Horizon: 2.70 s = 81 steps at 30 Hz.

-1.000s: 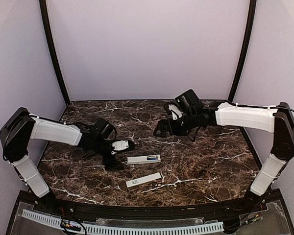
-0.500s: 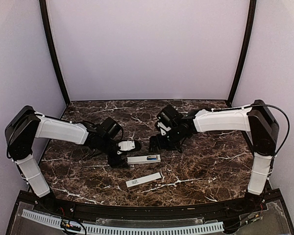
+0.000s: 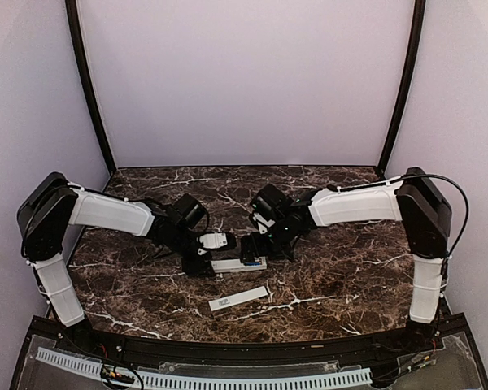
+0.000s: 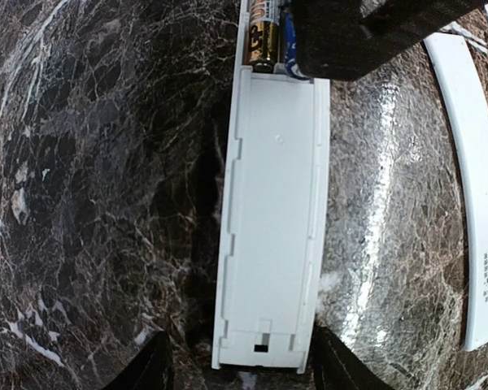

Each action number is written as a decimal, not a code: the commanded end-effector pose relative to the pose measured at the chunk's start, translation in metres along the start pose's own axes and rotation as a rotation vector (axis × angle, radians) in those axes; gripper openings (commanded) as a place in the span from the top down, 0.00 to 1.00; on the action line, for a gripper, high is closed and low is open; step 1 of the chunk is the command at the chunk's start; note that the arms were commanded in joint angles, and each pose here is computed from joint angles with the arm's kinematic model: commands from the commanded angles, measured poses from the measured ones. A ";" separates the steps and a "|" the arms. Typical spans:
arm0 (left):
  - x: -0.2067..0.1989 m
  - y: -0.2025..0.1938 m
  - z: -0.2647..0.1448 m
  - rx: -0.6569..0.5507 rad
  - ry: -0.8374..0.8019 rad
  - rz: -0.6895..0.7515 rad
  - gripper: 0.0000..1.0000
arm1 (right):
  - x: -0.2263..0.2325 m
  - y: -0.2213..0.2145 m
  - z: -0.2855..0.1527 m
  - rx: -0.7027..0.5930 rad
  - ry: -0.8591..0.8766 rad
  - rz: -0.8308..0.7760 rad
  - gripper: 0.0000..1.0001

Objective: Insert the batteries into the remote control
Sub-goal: Load the battery into the battery compartment, then press the battery in the battery compartment.

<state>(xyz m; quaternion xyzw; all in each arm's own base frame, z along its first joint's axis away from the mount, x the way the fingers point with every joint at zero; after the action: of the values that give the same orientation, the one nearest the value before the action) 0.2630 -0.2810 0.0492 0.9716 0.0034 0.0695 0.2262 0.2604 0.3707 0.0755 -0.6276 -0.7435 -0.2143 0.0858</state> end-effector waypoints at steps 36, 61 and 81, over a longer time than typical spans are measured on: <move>-0.001 -0.003 0.004 0.046 -0.034 -0.036 0.48 | -0.027 -0.012 0.020 -0.003 -0.142 0.004 0.45; -0.002 -0.003 0.004 0.048 -0.041 -0.035 0.46 | 0.006 0.015 -0.043 -0.074 0.010 -0.155 0.17; -0.002 -0.003 0.004 0.047 -0.040 -0.038 0.45 | 0.009 0.007 0.000 0.074 0.172 -0.072 1.00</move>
<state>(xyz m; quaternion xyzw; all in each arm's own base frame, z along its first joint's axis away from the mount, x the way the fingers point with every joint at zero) 0.2649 -0.2843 0.0477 0.9736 0.0141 0.0573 0.2205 0.2611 0.3738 0.0853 -0.5739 -0.7703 -0.2349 0.1485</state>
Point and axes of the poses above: each gripper's point midway between its finger pads, its own z axis out along the fingers, its own x axis along the line the jaws close on, y = z × x, the point moved 3 cm from there along -z, back along the fingers, and after that the axes turned 11 degrees about z, right-handed, at the moved point
